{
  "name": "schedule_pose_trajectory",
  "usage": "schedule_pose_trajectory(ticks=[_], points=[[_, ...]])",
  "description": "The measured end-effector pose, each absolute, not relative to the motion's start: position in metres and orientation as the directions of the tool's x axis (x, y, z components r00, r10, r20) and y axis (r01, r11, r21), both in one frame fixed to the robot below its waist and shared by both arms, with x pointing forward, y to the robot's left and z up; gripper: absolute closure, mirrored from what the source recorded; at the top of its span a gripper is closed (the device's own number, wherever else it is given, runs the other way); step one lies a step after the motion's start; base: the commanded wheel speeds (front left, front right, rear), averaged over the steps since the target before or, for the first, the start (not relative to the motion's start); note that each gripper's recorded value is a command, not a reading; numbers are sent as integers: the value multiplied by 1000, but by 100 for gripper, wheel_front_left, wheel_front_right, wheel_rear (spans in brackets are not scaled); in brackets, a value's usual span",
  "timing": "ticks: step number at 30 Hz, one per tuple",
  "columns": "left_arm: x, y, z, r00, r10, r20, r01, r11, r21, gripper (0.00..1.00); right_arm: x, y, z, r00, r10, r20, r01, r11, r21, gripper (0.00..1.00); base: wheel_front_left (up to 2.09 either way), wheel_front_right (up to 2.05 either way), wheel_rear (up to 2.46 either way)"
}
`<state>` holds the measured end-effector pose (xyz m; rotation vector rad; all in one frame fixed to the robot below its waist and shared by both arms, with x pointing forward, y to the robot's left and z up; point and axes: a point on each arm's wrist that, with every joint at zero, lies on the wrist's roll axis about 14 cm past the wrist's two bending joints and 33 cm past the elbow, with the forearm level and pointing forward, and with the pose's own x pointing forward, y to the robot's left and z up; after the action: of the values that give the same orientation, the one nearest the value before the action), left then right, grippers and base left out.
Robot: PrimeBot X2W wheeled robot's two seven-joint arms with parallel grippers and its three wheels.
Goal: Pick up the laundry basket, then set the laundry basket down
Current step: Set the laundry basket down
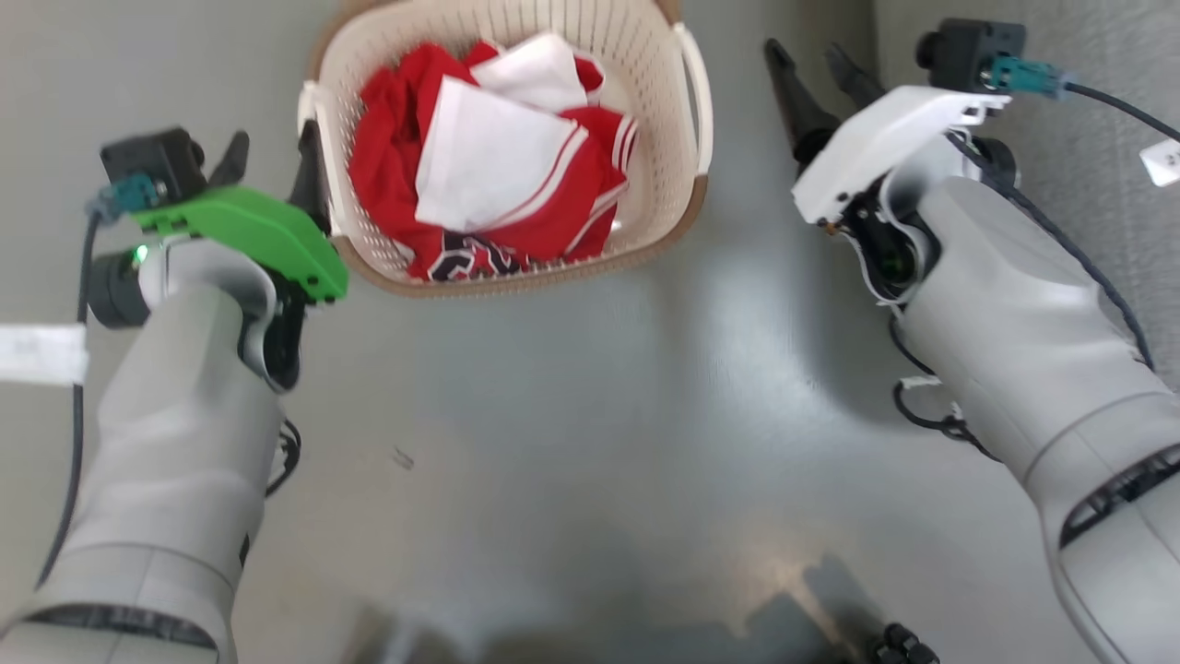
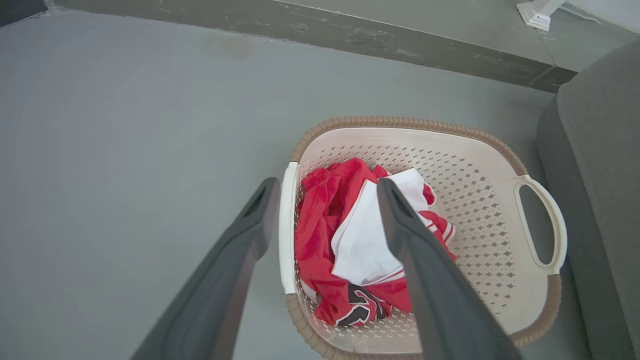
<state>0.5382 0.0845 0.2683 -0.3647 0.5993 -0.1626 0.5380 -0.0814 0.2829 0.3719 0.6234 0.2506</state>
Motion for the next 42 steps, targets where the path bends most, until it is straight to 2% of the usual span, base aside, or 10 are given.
schedule_pose_trajectory(ticks=[18,33,42], points=[[519,104,366,920,-225,-322,94,922,-375,0,524,-103,378,888,314,-336,-175,906,384,0,0,0,0],[479,121,431,970,-179,-167,102,916,-388,0,480,-112,433,940,277,-198,-178,896,406,0,0,0,0],[454,128,457,982,-163,-92,116,915,-385,0,461,-108,466,954,281,-99,-226,899,376,0,0,0,0]])
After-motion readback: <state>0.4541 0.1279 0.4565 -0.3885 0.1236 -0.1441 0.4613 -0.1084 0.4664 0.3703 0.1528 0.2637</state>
